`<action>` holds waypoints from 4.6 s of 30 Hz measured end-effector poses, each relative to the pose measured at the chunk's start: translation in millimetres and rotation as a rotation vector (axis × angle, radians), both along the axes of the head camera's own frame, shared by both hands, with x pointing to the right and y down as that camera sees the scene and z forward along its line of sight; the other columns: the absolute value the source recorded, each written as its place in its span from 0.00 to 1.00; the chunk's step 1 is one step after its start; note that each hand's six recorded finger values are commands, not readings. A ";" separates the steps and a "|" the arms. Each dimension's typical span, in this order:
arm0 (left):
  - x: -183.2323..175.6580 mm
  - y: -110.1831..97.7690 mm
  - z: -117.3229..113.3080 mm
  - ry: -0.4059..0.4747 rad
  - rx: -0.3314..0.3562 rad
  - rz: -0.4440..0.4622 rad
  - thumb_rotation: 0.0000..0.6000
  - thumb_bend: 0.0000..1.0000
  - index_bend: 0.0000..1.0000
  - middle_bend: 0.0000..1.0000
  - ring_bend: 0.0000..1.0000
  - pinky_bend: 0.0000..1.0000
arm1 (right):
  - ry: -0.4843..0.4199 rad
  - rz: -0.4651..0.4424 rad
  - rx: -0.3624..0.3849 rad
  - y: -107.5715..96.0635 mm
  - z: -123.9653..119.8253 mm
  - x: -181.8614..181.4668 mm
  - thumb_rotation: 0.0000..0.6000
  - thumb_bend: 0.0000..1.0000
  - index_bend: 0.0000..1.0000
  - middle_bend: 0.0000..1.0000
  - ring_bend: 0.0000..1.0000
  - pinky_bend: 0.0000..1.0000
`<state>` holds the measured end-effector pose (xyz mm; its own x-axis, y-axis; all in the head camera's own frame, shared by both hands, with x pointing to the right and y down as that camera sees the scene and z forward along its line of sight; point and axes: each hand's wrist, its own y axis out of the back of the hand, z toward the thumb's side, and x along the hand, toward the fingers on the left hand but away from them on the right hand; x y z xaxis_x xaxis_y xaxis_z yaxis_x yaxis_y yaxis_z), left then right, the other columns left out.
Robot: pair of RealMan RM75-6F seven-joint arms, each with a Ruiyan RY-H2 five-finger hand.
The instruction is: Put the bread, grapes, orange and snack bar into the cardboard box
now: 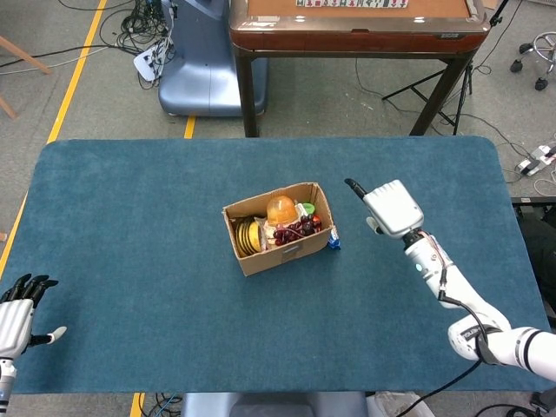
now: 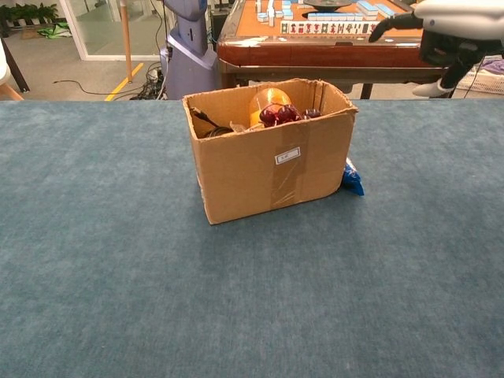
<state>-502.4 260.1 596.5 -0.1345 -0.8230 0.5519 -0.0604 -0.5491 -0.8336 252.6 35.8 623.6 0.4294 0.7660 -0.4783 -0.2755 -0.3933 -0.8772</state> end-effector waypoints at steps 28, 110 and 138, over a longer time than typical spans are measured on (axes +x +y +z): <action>-2.5 2.3 -0.9 -0.008 0.000 -0.008 1.00 0.00 0.23 0.17 0.08 0.18 | 0.119 -0.078 -0.249 48.8 95.4 -10.7 1.00 0.96 0.21 1.00 1.00 0.96; -3.4 5.5 4.7 -0.025 -0.024 -0.010 1.00 0.00 0.24 0.17 0.08 0.18 | 0.428 -0.400 0.007 34.2 100.3 4.4 1.00 0.00 0.28 1.00 1.00 0.96; -4.8 7.3 2.7 -0.024 -0.021 -0.017 1.00 0.00 0.24 0.17 0.08 0.18 | 0.427 -0.422 -0.028 37.5 139.5 -20.0 1.00 0.00 0.36 1.00 1.00 0.96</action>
<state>-507.2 267.4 599.3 -0.1620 -0.8086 0.5656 -0.0499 -0.5657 -0.8231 232.6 73.4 763.1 0.4591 0.5558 -0.6930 -0.7385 -0.1948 -0.6455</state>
